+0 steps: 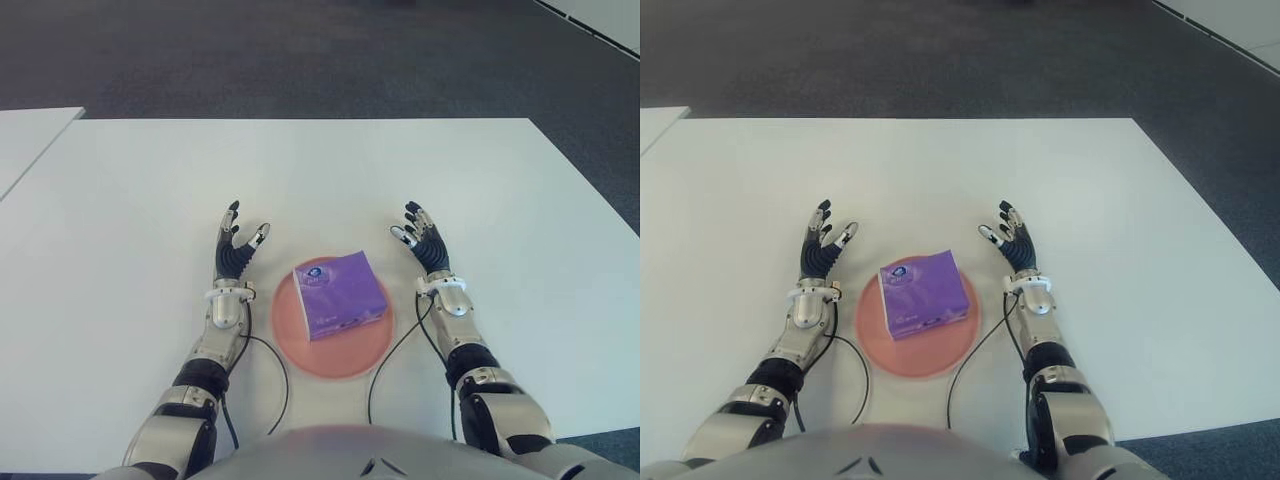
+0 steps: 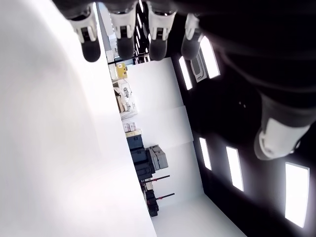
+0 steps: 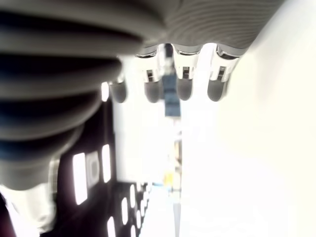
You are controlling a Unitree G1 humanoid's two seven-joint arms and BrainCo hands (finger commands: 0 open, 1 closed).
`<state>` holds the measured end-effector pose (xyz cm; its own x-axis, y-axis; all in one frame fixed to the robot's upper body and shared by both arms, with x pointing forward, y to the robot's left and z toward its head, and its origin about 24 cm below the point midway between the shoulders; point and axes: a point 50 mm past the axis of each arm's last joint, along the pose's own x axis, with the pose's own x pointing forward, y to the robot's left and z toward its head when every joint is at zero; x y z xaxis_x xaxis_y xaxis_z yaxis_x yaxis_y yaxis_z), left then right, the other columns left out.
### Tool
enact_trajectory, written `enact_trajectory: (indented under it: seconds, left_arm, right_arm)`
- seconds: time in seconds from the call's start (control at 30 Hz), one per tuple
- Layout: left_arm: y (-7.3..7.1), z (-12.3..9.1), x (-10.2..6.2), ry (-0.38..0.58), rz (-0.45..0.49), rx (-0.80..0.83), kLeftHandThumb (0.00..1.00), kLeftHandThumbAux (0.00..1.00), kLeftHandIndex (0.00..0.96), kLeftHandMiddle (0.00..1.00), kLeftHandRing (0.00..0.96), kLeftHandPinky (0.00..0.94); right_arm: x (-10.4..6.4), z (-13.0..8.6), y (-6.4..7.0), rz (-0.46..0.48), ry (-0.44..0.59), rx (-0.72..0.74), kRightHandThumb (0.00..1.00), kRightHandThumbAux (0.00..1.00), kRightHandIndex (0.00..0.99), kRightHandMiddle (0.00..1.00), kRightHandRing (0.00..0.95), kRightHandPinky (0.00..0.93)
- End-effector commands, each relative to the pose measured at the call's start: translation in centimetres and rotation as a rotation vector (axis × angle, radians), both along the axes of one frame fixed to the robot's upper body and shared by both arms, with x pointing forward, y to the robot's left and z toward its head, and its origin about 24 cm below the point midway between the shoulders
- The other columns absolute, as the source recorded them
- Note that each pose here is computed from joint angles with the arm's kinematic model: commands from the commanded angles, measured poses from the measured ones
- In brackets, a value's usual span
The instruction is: Put the tissue paper into the plate.
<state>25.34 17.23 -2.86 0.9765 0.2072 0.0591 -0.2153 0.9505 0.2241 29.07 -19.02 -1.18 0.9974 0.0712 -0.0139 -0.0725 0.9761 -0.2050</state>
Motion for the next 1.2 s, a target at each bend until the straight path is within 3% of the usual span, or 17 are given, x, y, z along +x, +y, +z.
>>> enact_trajectory:
  seconds: [0.03,0.53,0.83,1.2]
  left_arm:
    - [0.8,-3.6,-3.5,0.19,0.026,-0.002,0.058,0.546,0.0,0.0,0.0,0.0]
    - [1.0,-3.5,-3.6,0.193,0.03,0.0,0.065,0.547,0.0,0.0,0.0,0.0]
    - [1.0,-3.5,-3.7,0.192,0.023,0.004,0.062,0.54,0.0,0.0,0.0,0.0]
    - [1.1,-3.4,-3.7,0.186,0.026,0.0,0.07,0.533,0.0,0.0,0.0,0.0]
  right_arm:
    - [-1.4,-2.3,-0.5,0.037,0.118,-0.089,0.0,0.552,0.0,0.0,0.0,0.0]
    - [-2.5,-4.4,-0.1,0.14,0.275,-0.106,0.0,0.607,0.0,0.0,0.0,0.0]
    - [-3.4,-5.1,0.4,0.192,0.289,-0.152,0.0,0.579,0.0,0.0,0.0,0.0]
    - [-4.3,-6.1,0.6,0.153,0.339,-0.12,0.0,0.555,0.0,0.0,0.0,0.0]
